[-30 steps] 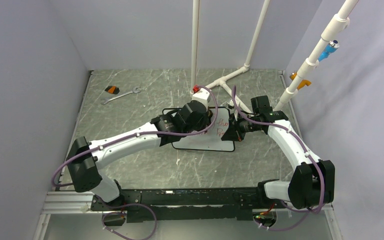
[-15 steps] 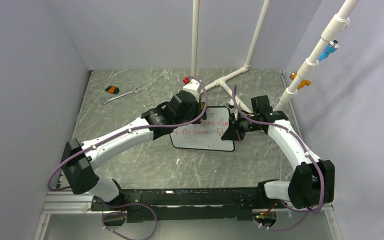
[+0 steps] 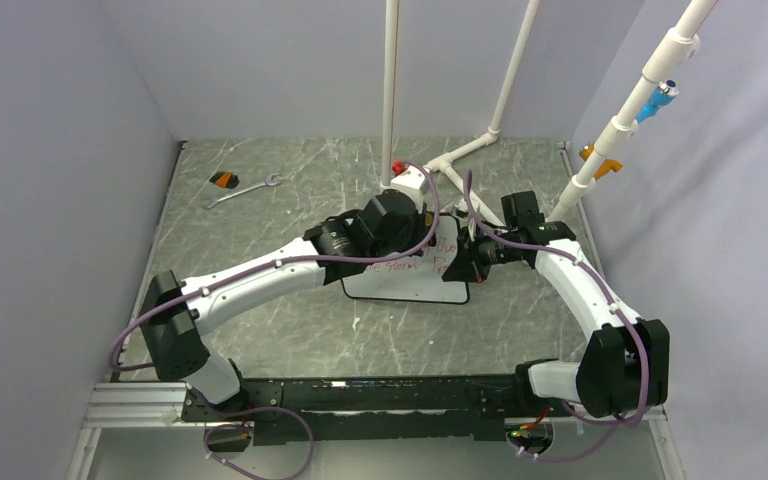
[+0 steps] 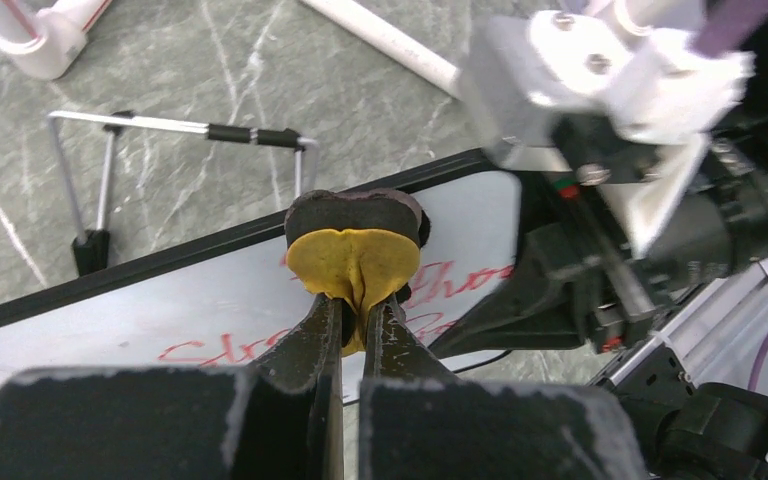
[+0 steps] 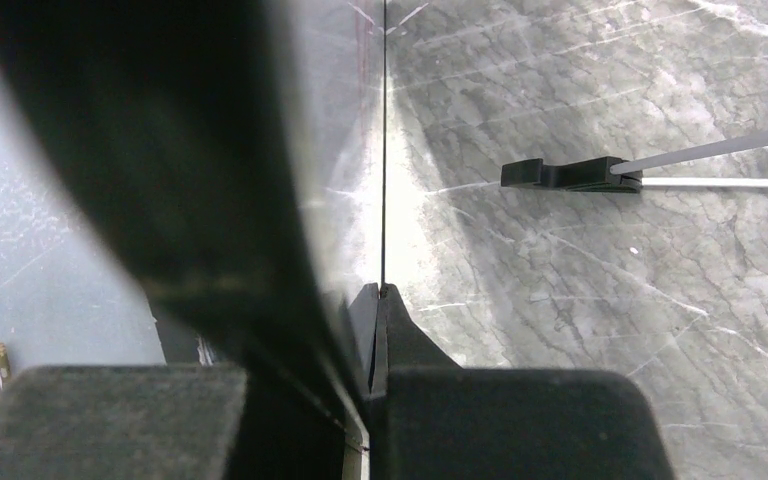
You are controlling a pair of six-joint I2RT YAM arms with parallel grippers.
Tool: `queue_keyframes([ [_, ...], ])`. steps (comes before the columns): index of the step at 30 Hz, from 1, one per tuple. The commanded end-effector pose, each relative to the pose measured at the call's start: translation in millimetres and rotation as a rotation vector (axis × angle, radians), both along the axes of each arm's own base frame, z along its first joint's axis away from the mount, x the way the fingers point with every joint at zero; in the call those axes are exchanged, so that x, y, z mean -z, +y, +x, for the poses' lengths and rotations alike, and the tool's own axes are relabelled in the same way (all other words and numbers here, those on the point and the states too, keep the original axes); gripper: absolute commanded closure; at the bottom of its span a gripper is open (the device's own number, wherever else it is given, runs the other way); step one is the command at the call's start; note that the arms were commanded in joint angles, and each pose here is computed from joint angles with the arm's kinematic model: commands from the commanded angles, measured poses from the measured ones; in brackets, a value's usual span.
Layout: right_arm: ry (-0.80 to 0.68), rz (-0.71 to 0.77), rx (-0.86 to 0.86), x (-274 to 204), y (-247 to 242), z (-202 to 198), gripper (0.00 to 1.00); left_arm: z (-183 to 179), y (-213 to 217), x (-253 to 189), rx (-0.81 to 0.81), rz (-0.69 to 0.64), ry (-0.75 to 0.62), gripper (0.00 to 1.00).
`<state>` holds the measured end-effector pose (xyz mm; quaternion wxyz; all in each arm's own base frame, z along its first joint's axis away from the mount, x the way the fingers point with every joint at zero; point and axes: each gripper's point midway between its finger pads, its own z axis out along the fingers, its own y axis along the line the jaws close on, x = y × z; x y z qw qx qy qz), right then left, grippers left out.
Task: Erase the whiteboard
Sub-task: Erase the whiteboard at the center of the board.
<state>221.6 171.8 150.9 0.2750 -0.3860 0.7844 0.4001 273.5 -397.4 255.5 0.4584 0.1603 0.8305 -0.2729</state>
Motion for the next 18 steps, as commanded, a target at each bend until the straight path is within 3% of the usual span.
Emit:
queue_keyframes([
  [1, -0.063, 0.013, -0.058, -6, 4, -3, 1.0, 37, 60, 3, -0.202, 0.02, -0.026, 1.0],
  [7, -0.06, 0.013, -0.059, -6, 4, -3, 1.0, 40, 75, 10, -0.217, 0.015, -0.005, 1.0],
  [18, -0.052, 0.008, -0.057, -4, 4, -2, 1.0, 1, 0, -30, 0.053, -0.056, -0.081, 1.0],
])
